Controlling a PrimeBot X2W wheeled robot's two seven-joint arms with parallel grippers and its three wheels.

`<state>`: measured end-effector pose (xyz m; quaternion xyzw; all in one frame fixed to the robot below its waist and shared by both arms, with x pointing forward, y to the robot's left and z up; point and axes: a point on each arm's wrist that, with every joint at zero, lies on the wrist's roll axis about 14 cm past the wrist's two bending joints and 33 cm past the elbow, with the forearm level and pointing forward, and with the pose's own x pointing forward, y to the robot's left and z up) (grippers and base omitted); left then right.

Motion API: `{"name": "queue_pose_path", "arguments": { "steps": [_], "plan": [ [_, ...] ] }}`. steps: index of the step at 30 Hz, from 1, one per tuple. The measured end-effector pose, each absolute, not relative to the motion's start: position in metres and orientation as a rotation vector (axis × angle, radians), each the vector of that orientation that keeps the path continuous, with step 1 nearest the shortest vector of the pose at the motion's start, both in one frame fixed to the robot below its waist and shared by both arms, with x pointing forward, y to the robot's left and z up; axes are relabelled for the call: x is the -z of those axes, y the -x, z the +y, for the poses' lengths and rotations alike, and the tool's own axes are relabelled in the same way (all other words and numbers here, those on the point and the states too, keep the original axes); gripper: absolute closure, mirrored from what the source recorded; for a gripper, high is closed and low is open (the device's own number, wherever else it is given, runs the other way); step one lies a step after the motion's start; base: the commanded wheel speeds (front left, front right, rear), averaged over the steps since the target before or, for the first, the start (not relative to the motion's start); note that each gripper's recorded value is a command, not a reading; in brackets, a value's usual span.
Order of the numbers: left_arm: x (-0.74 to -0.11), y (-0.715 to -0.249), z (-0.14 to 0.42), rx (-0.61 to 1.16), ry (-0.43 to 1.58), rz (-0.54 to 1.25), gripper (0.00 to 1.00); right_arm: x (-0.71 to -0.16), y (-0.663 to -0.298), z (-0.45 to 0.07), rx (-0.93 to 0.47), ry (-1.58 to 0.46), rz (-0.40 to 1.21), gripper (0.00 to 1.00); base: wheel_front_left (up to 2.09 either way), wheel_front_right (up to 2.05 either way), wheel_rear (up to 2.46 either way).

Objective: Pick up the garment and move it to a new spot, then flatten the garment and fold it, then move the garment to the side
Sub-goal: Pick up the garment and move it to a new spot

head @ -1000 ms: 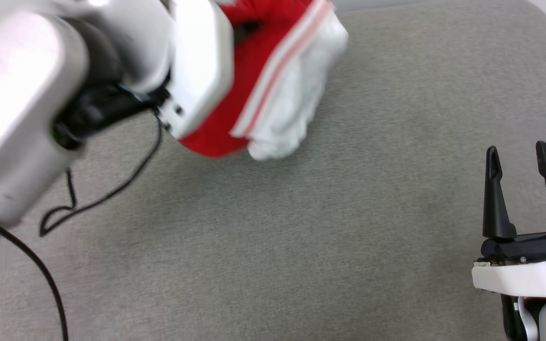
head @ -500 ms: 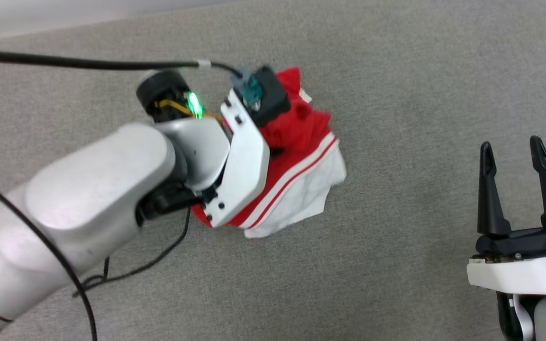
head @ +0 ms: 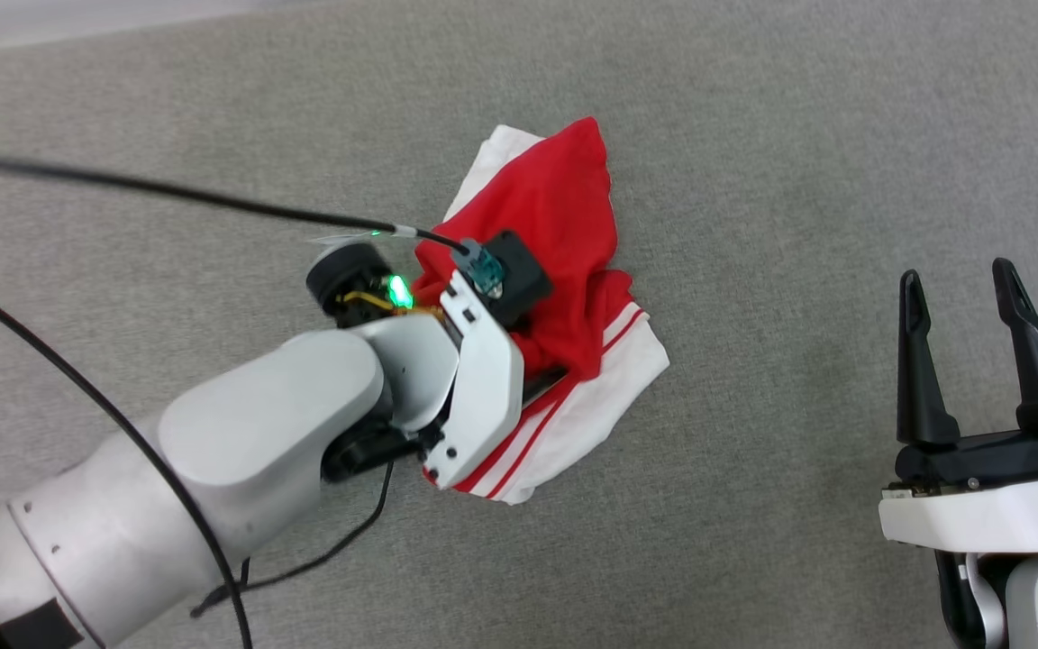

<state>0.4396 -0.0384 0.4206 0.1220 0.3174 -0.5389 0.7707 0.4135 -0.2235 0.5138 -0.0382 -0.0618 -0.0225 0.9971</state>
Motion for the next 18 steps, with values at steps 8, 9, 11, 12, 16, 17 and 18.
{"name": "queue_pose_path", "arguments": {
  "steps": [8,9,11,12,16,17,18],
  "plan": [
    [-0.511,-0.484,-0.039,1.027,-0.205,0.217,0.0,-0.525,-0.407,-0.215,0.023,0.069,-0.152,0.0,0.0,0.0,0.0],
    [-0.521,-0.488,-0.035,0.992,-0.199,0.163,0.0,-0.526,-0.407,-0.213,0.018,0.066,-0.156,0.0,0.0,0.0,0.0],
    [-0.534,-0.492,-0.024,0.921,-0.188,0.077,0.0,-0.529,-0.406,-0.209,0.007,0.067,-0.166,0.0,0.0,0.0,0.0],
    [-0.537,-0.492,-0.018,0.887,-0.171,0.05,0.0,-0.53,-0.405,-0.208,0.003,0.064,-0.169,0.0,0.0,0.0,0.0],
    [-0.55,-0.496,0.014,0.718,-0.132,-0.051,0.0,-0.535,-0.403,-0.202,-0.013,0.059,-0.183,0.0,0.0,0.0,0.0],
    [-0.552,-0.496,0.023,0.676,-0.133,-0.067,0.0,-0.536,-0.403,-0.201,-0.016,0.058,-0.186,0.0,0.0,0.0,0.0],
    [-0.554,-0.496,0.032,0.631,-0.127,-0.08,0.0,-0.536,-0.402,-0.2,-0.02,0.057,-0.187,0.0,0.0,0.0,0.0]
  ]
}}
